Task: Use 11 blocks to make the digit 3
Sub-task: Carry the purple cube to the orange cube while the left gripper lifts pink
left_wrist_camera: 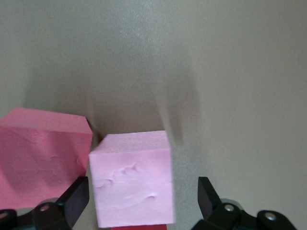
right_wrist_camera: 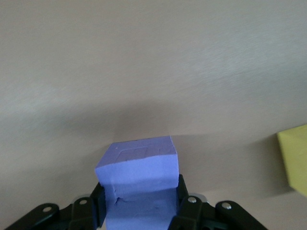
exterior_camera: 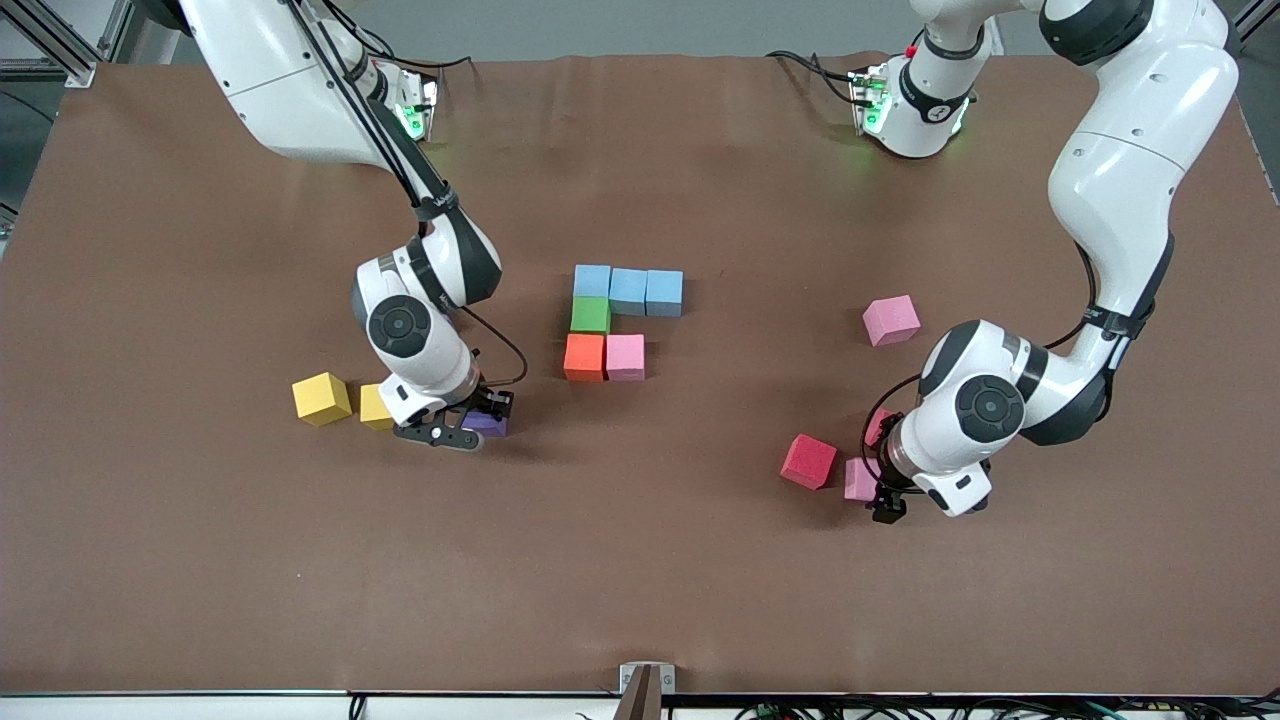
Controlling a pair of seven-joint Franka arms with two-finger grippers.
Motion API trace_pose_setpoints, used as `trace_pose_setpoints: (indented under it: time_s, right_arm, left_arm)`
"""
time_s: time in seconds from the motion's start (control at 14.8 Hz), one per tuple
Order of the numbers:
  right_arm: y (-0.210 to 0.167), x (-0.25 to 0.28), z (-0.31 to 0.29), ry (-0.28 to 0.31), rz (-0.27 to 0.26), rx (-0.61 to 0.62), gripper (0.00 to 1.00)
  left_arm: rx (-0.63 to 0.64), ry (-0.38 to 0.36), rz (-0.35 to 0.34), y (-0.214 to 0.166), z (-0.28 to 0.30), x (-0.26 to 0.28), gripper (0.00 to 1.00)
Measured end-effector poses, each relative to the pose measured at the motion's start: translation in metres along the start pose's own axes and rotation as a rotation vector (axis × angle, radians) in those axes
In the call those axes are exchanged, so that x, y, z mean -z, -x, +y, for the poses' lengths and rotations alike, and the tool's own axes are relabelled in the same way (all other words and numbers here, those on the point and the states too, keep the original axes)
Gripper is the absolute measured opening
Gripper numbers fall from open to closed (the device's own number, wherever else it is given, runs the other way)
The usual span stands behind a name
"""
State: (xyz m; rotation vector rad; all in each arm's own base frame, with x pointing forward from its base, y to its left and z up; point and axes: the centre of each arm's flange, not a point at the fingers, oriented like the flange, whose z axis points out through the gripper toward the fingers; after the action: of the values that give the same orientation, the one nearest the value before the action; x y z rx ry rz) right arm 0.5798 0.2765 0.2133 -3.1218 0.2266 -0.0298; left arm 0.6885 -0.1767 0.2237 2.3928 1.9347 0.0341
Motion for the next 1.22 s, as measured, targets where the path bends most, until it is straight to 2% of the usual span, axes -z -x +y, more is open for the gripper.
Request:
trace_pose_setpoints:
  time_s: [0.34, 0.74, 0.88, 1.02, 1.22]
  right_arm:
    - [0.03, 0.003, -0.05, -0.019, 0.004, 0.069, 0.57]
    - [0.029, 0.007, -0.082, -0.066, 0.009, 0.062, 0.57]
    - [0.028, 0.001, -0.093, -0.063, 0.002, 0.062, 0.57]
    - [0.028, 0.001, -0.105, -0.047, -0.02, 0.055, 0.57]
    - [0.034, 0.002, -0.127, -0.032, -0.041, 0.043, 0.57]
  left_arm:
    - [0.006, 0.007, 0.003, -0.004, 0.003, 0.002, 1.0]
    - [0.003, 0.007, -0.009, 0.0, 0.002, -0.008, 1.0]
    - [0.003, 0.006, -0.012, 0.0, 0.002, -0.011, 0.83]
    - [0.003, 0.008, -0.013, 0.0, 0.002, -0.01, 0.61]
    - [0.005, 0.009, -0.012, 0.003, 0.003, -0.009, 0.57]
